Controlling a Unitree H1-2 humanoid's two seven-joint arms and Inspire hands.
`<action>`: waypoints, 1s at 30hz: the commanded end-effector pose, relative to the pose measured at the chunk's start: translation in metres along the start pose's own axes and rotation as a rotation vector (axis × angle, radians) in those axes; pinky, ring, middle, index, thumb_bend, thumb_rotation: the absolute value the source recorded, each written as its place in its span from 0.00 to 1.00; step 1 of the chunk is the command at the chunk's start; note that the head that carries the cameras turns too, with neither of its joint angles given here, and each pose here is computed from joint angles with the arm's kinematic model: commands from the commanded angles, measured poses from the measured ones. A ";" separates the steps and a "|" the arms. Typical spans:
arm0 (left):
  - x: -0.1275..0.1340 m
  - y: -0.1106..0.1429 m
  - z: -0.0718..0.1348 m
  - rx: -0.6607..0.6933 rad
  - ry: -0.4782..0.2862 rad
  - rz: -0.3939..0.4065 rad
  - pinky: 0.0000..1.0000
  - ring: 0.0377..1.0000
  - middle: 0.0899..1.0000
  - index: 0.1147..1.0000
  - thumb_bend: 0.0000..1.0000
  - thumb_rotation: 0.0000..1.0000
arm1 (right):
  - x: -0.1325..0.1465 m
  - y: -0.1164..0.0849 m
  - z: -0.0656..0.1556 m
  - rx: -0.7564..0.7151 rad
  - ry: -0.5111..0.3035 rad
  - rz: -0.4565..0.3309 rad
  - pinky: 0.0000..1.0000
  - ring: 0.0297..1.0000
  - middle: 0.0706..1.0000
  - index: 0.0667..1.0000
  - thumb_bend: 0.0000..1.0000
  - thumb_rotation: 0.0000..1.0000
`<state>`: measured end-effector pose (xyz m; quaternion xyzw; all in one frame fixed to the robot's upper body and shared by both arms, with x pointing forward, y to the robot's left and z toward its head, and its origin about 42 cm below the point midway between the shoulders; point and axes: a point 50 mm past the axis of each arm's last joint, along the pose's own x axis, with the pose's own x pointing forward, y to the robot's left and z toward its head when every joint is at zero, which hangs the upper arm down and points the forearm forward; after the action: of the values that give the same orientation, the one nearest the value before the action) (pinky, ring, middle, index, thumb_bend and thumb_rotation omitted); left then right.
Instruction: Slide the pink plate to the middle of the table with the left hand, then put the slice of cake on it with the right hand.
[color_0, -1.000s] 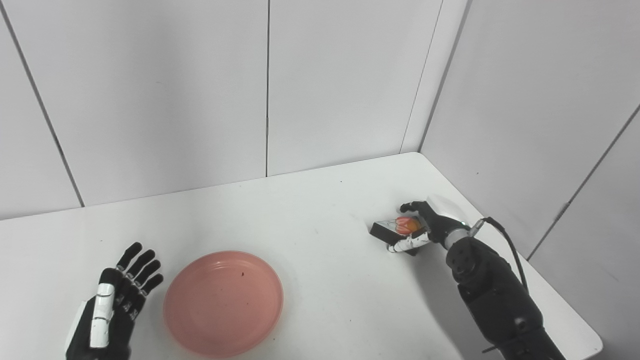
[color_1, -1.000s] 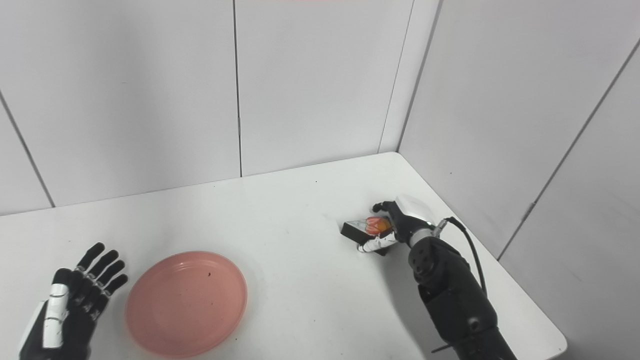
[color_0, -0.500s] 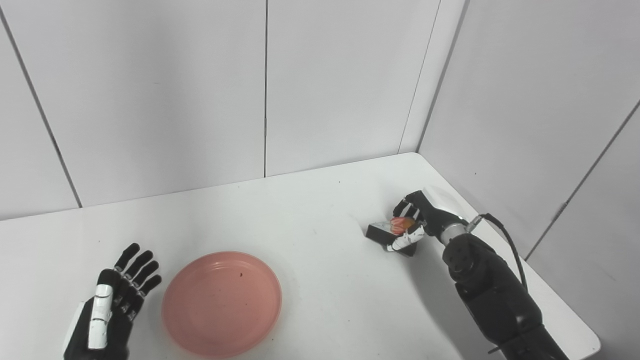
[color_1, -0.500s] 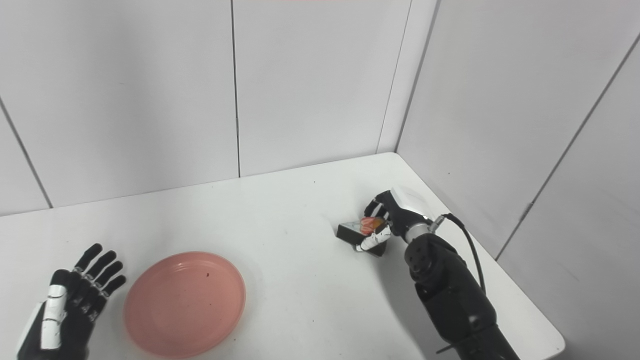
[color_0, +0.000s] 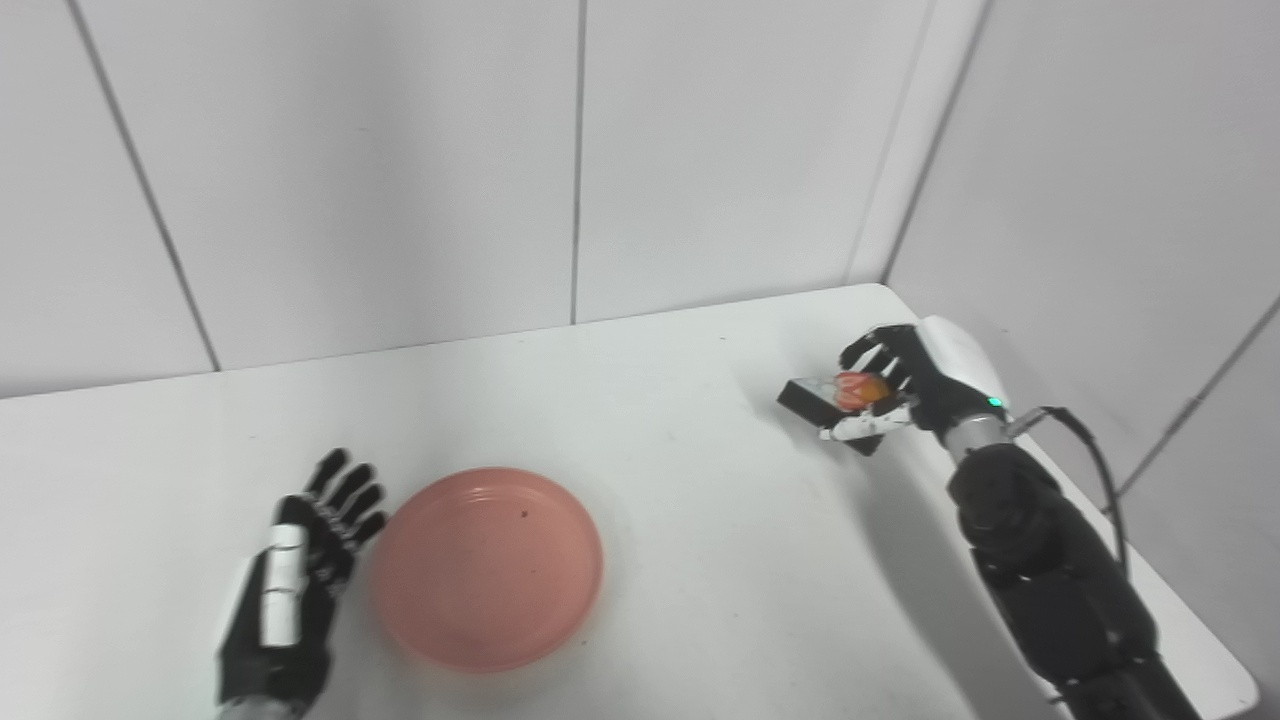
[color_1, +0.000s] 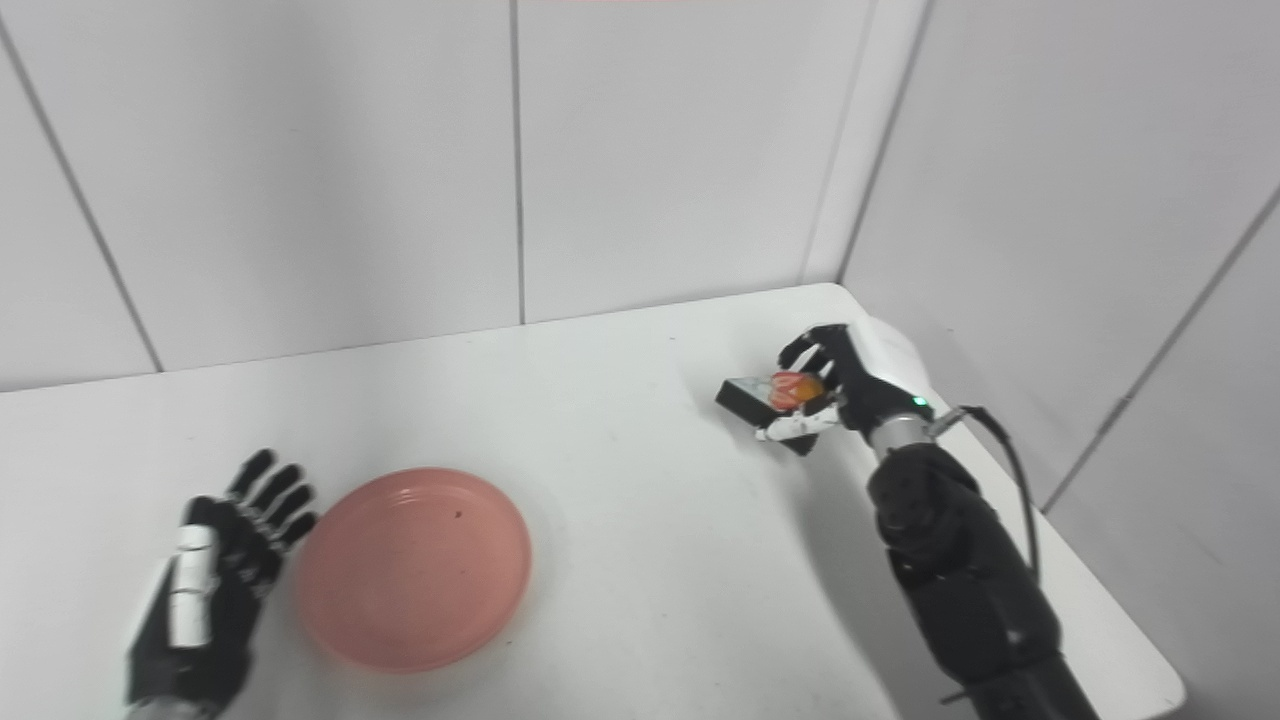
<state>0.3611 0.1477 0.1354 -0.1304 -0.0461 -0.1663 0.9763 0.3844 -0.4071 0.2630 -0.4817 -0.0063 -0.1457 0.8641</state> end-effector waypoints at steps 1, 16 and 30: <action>-0.008 -0.006 -0.022 -0.006 0.078 0.030 0.89 0.90 0.90 0.89 0.70 0.92 | 0.004 -0.017 0.015 0.032 -0.116 -0.081 0.29 0.34 0.40 0.49 0.52 0.00; 0.015 -0.048 -0.037 0.021 0.036 0.041 0.92 0.92 0.92 0.91 0.67 0.94 | -0.021 0.010 0.067 0.130 -0.429 0.011 0.27 0.31 0.38 0.49 0.52 0.00; 0.016 -0.049 -0.035 0.035 0.029 0.030 0.93 0.94 0.93 0.93 0.65 0.95 | -0.055 0.047 0.138 0.203 -0.654 0.200 0.26 0.31 0.36 0.49 0.52 0.00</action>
<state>0.3727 0.0869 0.1361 -0.1082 -0.0673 -0.1570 0.9794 0.3642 -0.2716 0.2668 -0.4181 -0.1930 0.0913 0.8830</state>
